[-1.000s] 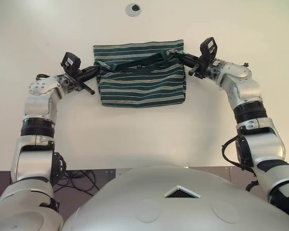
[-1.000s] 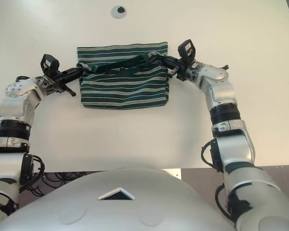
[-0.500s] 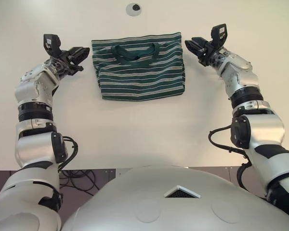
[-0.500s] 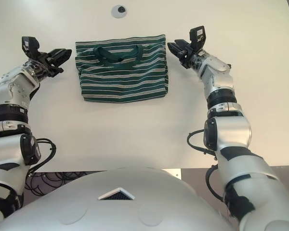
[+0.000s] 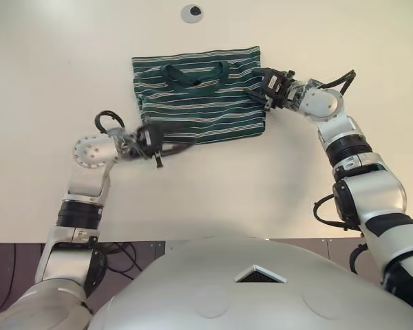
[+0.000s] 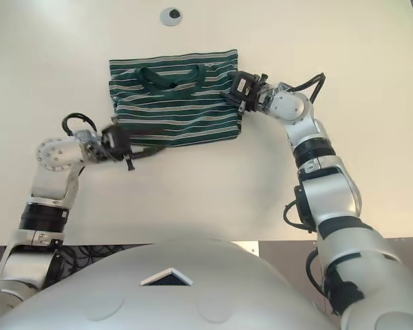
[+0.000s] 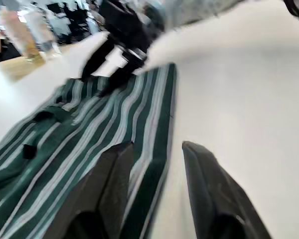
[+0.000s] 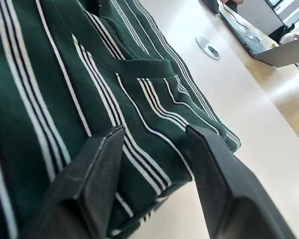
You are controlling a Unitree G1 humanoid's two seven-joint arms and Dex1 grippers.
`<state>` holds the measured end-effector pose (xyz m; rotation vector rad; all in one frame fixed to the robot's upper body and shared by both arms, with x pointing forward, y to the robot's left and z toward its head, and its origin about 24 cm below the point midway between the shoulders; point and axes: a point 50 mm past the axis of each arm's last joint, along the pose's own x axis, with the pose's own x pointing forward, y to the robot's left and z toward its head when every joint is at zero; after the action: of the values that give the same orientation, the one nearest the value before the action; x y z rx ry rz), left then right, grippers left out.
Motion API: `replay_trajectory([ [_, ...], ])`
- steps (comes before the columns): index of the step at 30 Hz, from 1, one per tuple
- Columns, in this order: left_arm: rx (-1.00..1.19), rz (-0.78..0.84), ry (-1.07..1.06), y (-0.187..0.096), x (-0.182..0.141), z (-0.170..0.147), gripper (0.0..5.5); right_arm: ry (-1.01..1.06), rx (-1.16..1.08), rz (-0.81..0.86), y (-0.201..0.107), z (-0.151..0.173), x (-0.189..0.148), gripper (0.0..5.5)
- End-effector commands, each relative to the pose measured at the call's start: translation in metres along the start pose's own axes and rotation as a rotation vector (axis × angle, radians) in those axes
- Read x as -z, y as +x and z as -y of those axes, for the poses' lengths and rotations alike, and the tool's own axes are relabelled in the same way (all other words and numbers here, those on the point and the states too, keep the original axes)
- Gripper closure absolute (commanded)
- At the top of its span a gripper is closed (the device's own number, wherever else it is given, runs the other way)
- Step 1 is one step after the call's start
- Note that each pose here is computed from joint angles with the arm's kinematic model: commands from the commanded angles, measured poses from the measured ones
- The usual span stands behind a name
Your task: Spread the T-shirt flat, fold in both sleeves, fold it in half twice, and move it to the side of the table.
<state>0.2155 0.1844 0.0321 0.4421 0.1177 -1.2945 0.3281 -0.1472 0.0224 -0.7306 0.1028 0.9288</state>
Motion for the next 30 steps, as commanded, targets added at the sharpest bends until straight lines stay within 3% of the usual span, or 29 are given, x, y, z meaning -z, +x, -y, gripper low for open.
replay_trajectory([
  [1,0.089,-0.185,0.112,-0.005,0.022,0.01,3.71,-0.031,-0.115,-0.065,-0.005,-0.011,0.011,3.25],
  [6,0.04,-0.607,0.466,-0.026,0.058,-0.016,3.71,0.057,-0.437,0.045,-0.035,-0.048,0.0,3.25],
  [15,0.011,-0.778,0.816,-0.047,0.073,-0.043,3.71,0.185,-0.68,0.231,-0.075,-0.102,-0.067,3.25],
  [18,-0.026,-0.726,0.871,-0.048,0.071,-0.046,3.71,0.268,-0.583,0.274,-0.072,-0.096,-0.078,3.25],
  [22,-0.174,-0.618,0.912,-0.05,0.061,-0.054,3.71,0.456,-0.369,0.341,-0.079,-0.058,-0.076,3.25],
  [25,-0.38,-0.459,0.807,-0.053,0.047,-0.059,3.71,0.572,-0.245,0.422,-0.096,-0.027,-0.07,3.25],
  [27,-0.433,-0.278,0.7,-0.051,0.034,-0.05,3.71,0.532,-0.133,0.398,-0.106,-0.008,-0.056,3.25],
  [30,-0.32,-0.056,0.578,-0.033,0.017,-0.014,3.71,0.3,-0.004,0.205,-0.106,0.004,-0.027,3.25],
])
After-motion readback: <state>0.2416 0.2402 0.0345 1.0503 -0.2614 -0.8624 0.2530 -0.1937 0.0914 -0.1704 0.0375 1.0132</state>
